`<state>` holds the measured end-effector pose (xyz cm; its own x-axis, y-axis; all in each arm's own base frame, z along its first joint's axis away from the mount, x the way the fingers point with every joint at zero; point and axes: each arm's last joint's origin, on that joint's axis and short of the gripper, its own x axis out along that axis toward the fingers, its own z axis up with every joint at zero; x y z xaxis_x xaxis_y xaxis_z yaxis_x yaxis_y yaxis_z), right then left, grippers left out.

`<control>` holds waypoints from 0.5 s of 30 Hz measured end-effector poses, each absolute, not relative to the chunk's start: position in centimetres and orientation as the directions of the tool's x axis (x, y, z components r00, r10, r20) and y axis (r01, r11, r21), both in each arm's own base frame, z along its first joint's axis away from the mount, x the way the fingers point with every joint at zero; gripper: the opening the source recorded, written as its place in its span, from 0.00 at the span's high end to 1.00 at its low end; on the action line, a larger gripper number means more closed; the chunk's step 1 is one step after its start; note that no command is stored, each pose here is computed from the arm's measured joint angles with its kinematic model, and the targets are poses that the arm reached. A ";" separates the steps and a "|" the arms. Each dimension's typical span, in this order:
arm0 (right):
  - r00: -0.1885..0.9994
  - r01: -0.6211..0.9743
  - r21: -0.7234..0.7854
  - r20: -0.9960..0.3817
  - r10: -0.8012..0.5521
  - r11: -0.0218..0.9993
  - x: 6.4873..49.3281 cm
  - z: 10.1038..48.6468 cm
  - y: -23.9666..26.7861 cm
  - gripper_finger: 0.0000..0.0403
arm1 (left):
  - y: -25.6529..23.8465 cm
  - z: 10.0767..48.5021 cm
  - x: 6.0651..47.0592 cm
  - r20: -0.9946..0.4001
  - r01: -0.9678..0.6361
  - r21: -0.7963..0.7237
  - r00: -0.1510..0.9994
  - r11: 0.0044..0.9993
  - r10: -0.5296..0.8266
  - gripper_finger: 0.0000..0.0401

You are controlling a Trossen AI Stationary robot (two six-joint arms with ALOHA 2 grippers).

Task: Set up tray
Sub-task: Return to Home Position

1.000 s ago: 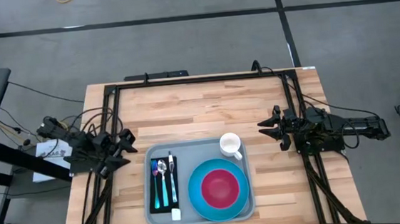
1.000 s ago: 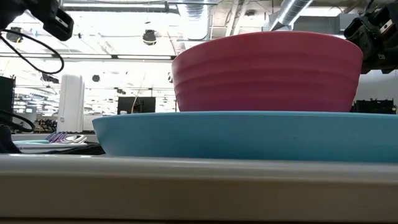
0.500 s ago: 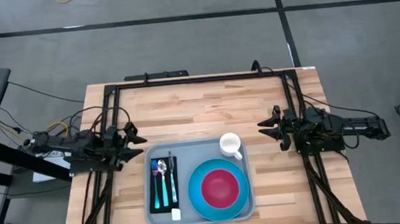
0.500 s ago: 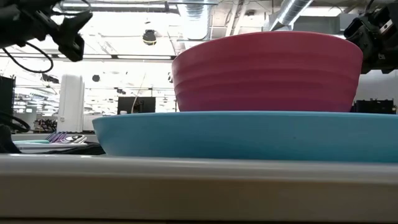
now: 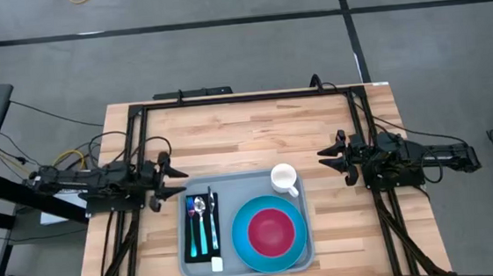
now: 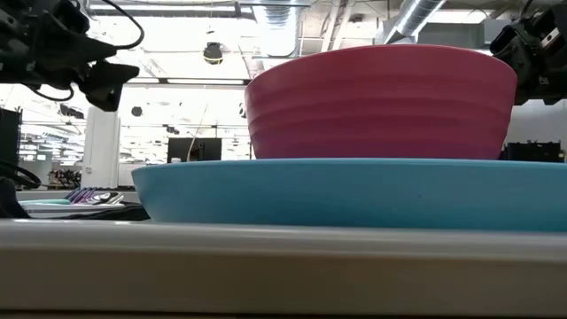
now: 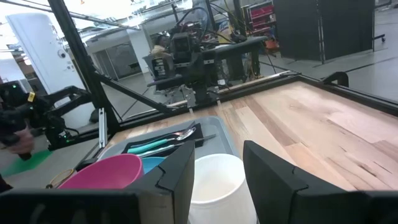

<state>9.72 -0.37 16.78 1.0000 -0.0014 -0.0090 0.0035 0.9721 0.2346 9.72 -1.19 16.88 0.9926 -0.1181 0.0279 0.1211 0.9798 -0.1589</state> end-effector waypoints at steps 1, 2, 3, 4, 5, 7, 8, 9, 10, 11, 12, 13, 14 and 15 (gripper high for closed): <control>1.000 0.004 0.235 -0.009 -0.002 0.972 9.7 16.8 -0.4 0.68 | -1.2 16.9 9.7 0.025 0.111 -0.139 0.994 0.984 -0.108 0.52; 1.000 0.004 0.235 -0.009 -0.002 0.972 9.7 16.8 -0.4 0.68 | -1.1 16.8 9.8 0.023 0.101 -0.121 0.995 0.987 -0.099 0.52; 1.000 0.004 0.235 -0.009 -0.002 0.972 9.7 16.8 -0.4 0.68 | -1.1 16.8 9.8 0.018 0.095 -0.108 0.995 0.990 -0.094 0.52; 1.000 0.004 0.235 -0.009 -0.002 0.972 9.7 16.8 -0.4 0.68 | -1.1 16.8 9.8 0.011 0.093 -0.100 0.996 0.991 -0.092 0.52; 1.000 0.004 0.235 -0.009 -0.002 0.972 9.7 16.8 -0.4 0.68 | -1.1 16.7 9.9 0.004 0.092 -0.099 0.996 0.991 -0.092 0.52; 1.000 0.004 0.235 -0.009 -0.002 0.972 9.7 16.8 -0.4 0.68 | -1.2 16.6 10.0 -0.009 0.091 -0.111 0.996 0.990 -0.093 0.52; 1.000 0.004 0.235 -0.009 -0.002 0.972 9.7 16.8 -0.4 0.68 | -1.2 16.5 10.0 -0.016 0.090 -0.121 0.996 0.989 -0.093 0.52; 1.000 0.004 0.235 -0.009 -0.002 0.972 9.7 16.8 -0.4 0.68 | -1.2 16.5 10.0 -0.021 0.090 -0.130 0.995 0.987 -0.094 0.52; 1.000 0.004 0.235 -0.009 -0.002 0.972 9.7 16.8 -0.4 0.68 | -1.2 16.5 10.1 -0.025 0.090 -0.135 0.995 0.987 -0.095 0.52; 1.000 0.004 0.235 -0.009 -0.002 0.972 9.7 16.8 -0.4 0.68 | -1.2 16.4 10.1 -0.027 0.092 -0.136 0.995 0.986 -0.096 0.52; 1.000 0.004 0.235 -0.009 -0.002 0.972 9.7 16.8 -0.4 0.68 | -1.2 16.4 10.1 -0.029 0.092 -0.136 0.995 0.987 -0.096 0.52; 1.000 0.004 0.235 -0.009 -0.002 0.972 9.7 16.8 -0.4 0.68 | -1.2 16.4 10.1 -0.030 0.092 -0.133 0.995 0.987 -0.096 0.52; 1.000 0.004 0.235 -0.009 -0.002 0.972 9.7 16.8 -0.4 0.68 | -1.2 16.4 10.1 -0.030 0.092 -0.133 0.995 0.987 -0.097 0.52; 1.000 0.004 0.235 -0.009 -0.002 0.972 9.7 16.8 -0.4 0.68 | -1.2 16.4 10.1 -0.030 0.092 -0.134 0.995 0.987 -0.097 0.52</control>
<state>9.72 -0.37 16.78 1.0000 -0.0018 -0.0090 0.0039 0.9721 0.2346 10.09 -1.18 16.41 0.9949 -0.0967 -0.0303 0.0918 0.9868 -0.1337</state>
